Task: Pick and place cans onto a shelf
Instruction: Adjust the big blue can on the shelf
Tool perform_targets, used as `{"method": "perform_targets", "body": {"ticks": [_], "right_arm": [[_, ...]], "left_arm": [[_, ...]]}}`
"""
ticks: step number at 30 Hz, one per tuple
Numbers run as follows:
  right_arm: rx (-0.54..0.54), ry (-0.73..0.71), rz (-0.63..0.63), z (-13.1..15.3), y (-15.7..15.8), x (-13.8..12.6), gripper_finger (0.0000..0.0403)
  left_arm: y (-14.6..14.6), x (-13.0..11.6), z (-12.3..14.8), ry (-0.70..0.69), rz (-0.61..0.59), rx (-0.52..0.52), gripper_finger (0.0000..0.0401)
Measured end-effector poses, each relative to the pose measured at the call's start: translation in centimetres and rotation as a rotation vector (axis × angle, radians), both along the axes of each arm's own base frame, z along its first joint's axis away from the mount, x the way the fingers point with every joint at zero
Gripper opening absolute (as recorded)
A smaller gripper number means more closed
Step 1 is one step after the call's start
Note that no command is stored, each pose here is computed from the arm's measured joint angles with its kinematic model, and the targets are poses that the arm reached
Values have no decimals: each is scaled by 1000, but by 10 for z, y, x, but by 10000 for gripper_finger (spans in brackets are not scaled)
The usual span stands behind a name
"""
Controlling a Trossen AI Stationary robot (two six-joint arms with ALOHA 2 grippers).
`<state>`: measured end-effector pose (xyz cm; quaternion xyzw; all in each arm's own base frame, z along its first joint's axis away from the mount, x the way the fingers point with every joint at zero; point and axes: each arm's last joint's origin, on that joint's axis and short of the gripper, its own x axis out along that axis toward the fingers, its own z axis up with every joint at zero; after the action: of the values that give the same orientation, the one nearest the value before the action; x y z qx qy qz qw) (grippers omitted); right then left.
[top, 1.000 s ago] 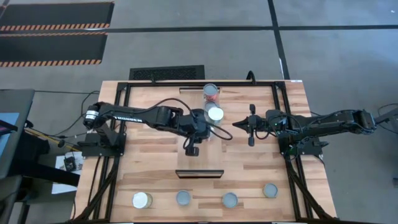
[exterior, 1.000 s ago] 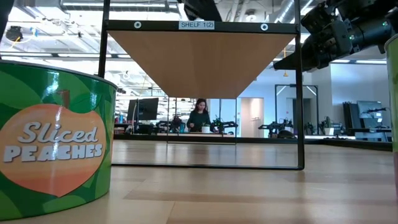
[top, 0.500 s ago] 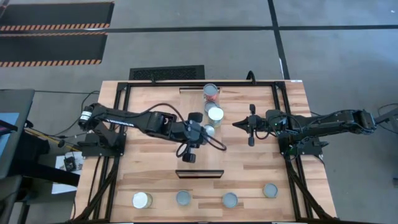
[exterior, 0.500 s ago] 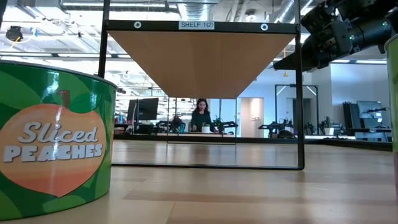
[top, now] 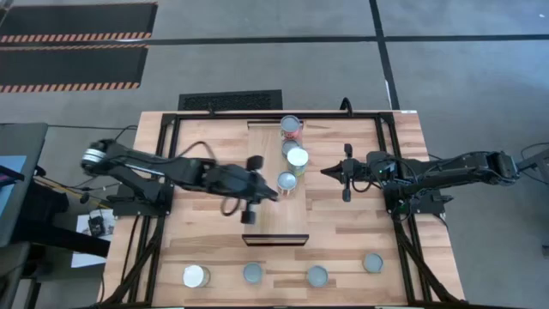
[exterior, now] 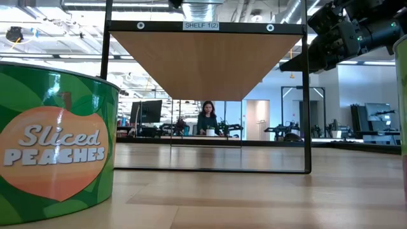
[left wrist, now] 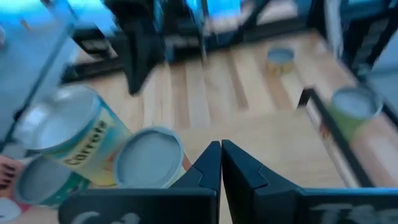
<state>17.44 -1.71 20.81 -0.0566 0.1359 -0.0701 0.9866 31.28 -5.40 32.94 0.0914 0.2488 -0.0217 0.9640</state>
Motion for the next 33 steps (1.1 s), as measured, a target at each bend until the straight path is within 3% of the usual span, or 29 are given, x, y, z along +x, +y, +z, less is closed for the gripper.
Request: {"method": "perform_targets", "body": {"ticks": [7, 14, 21, 33], "right_arm": [[2, -21, -2, 2, 0, 0, 12], [10, -45, -3, 2, 0, 5, 12], [11, -27, -3, -5, -1, 14, 12], [45, -92, -7, -8, -2, 29, 12]], "left_arm": [[11, -56, -18, -263, 25, -54, 2], [19, -90, -52, -424, 63, -53, 2], [22, -103, -75, -500, 69, -60, 2], [23, -104, -76, -501, 79, -42, 2]]}}
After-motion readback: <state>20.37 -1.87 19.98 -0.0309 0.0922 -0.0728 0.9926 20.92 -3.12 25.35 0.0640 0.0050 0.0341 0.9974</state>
